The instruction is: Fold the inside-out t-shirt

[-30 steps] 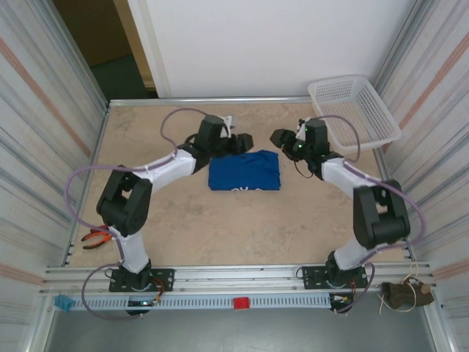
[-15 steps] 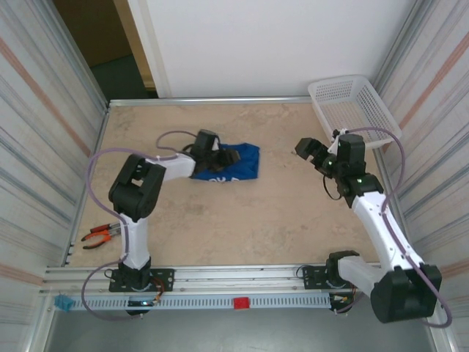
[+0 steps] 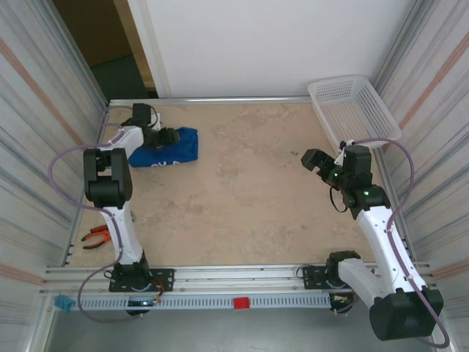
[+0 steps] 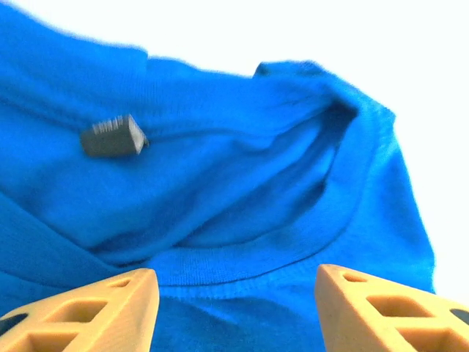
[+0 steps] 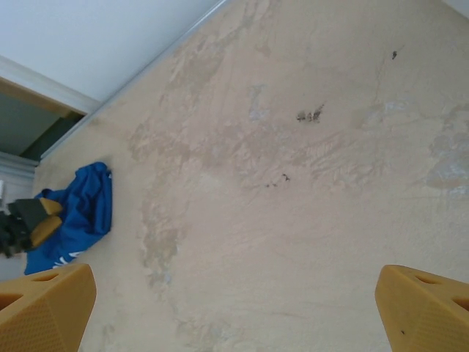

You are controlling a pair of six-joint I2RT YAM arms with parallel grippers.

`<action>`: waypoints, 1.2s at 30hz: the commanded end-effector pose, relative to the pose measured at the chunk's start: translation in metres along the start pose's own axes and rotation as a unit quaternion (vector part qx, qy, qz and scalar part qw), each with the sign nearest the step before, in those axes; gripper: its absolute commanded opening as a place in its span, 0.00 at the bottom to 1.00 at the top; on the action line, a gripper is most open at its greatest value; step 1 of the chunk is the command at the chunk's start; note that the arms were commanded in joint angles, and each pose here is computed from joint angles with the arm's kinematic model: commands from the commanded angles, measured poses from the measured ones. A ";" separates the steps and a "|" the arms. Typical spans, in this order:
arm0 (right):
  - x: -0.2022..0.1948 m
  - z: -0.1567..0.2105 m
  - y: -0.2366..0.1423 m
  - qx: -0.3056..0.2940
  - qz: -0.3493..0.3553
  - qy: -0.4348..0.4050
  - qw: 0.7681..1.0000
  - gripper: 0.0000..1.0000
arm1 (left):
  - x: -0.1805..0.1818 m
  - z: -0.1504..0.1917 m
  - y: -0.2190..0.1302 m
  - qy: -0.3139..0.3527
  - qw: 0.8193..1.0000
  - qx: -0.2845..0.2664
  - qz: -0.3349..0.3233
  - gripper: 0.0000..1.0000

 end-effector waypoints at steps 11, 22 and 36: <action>-0.012 -0.013 0.001 -0.009 0.040 -0.021 0.999 0.98 | 0.001 0.002 -0.120 0.017 0.993 -0.114 -0.012 0.74; -0.003 -0.013 -0.020 -0.027 0.019 -0.018 0.999 0.99 | 0.104 -0.003 -0.047 -0.141 0.990 0.002 -0.003 0.75; 0.004 -0.018 -0.035 -0.043 -0.001 -0.018 0.999 0.99 | 0.121 0.006 -0.020 -0.178 0.983 0.012 -0.045 0.75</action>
Point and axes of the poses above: each hand's point on the last joint's axis, 136 mm out from that joint toward the fingers, its own y axis out along the fingers, its own x axis along the line the jaws close on, z = x × y, the point moved 6 cm from there along -y, back along the fingers, and after that the axes turned 2 degrees about -y, right-handed, at the moved point
